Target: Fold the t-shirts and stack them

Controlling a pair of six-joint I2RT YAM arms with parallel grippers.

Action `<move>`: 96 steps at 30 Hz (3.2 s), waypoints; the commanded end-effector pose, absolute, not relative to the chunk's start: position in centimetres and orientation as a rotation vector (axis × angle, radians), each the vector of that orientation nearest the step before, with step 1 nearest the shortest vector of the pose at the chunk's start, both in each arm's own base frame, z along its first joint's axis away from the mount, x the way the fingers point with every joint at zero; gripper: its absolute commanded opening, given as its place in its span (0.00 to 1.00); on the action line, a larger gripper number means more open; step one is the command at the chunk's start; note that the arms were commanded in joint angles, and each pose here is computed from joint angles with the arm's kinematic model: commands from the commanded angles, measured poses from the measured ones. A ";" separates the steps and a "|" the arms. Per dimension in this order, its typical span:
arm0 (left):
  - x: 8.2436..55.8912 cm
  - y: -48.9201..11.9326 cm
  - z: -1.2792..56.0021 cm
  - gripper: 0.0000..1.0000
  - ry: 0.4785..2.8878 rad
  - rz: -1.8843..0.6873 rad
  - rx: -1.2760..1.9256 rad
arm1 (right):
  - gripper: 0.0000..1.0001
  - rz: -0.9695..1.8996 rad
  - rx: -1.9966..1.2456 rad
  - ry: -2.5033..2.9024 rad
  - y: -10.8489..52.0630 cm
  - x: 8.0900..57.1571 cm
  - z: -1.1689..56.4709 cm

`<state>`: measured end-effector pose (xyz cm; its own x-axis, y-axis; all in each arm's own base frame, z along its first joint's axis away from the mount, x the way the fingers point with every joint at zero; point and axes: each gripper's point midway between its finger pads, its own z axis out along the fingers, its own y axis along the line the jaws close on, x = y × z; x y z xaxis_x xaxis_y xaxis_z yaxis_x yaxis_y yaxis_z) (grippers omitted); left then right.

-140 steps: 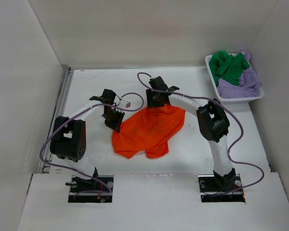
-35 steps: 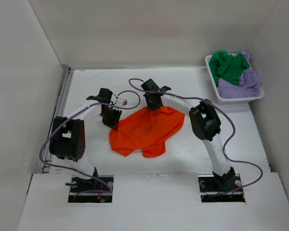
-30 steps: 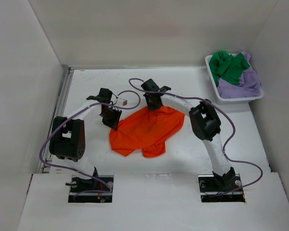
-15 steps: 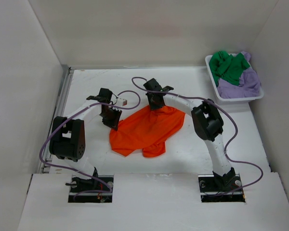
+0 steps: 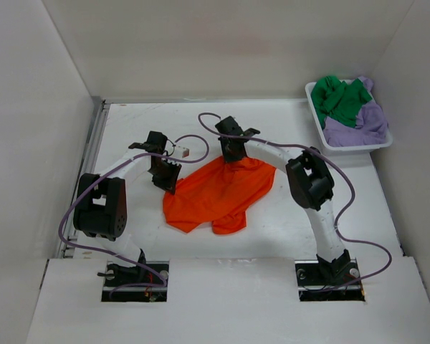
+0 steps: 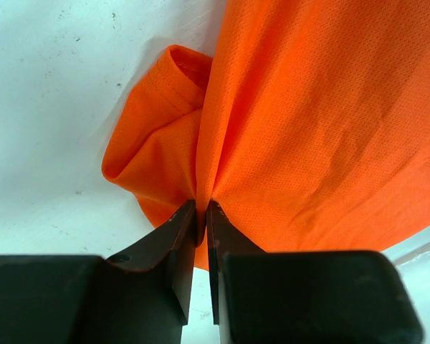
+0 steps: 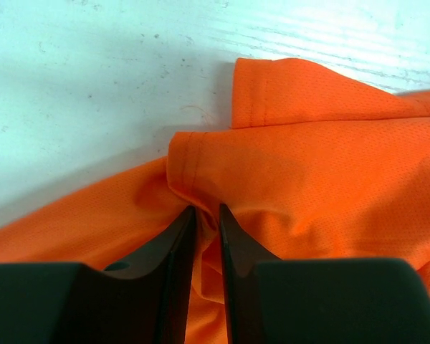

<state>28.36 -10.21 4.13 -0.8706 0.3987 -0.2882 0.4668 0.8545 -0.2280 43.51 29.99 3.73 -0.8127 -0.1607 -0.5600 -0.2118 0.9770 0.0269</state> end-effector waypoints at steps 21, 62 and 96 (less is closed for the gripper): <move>29.0 -10.3 5.4 0.10 2.751 -0.413 0.666 | 0.31 0.362 -0.138 2.412 30.8 44.8 9.1; 29.1 -10.1 5.5 0.10 2.747 -0.402 0.667 | 0.25 0.340 -0.239 2.458 32.5 44.1 7.0; 35.0 -8.6 8.1 0.04 2.623 -0.272 0.610 | 0.00 0.318 -0.020 2.306 25.6 50.0 15.8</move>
<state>29.41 -9.19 4.52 -0.8724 0.3875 -0.2979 0.4511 0.8730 -0.1856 44.84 28.00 5.58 -0.8220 -0.0402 -0.5681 -0.1543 0.9759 0.1543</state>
